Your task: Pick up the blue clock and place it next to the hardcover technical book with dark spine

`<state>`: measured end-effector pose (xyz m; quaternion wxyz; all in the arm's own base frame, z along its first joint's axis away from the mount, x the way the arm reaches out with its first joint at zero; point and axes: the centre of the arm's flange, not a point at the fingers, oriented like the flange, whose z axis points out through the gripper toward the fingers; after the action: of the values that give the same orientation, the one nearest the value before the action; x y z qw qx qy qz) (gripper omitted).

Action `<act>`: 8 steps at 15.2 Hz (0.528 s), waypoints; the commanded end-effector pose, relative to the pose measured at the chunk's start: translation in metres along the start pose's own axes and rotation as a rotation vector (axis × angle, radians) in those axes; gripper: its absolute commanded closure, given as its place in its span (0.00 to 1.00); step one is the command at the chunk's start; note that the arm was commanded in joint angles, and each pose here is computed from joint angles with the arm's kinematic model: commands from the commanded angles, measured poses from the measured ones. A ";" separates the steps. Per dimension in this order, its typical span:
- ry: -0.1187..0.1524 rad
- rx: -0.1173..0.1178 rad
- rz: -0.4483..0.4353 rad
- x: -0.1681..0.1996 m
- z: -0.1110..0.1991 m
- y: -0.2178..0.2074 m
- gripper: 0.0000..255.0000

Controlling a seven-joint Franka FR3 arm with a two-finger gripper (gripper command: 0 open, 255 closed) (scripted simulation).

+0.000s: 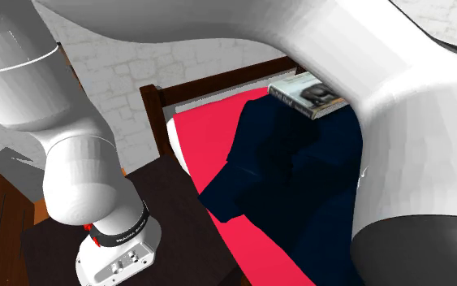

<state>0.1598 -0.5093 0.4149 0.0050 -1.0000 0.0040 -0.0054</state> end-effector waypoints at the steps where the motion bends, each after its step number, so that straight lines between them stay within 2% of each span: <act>1: 0.000 -0.001 -0.001 -0.001 0.009 0.002 1.00; 8: 0.000 -0.001 -0.001 -0.001 0.046 0.002 1.00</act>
<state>0.1606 -0.5113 0.3744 0.0049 -1.0000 0.0035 -0.0055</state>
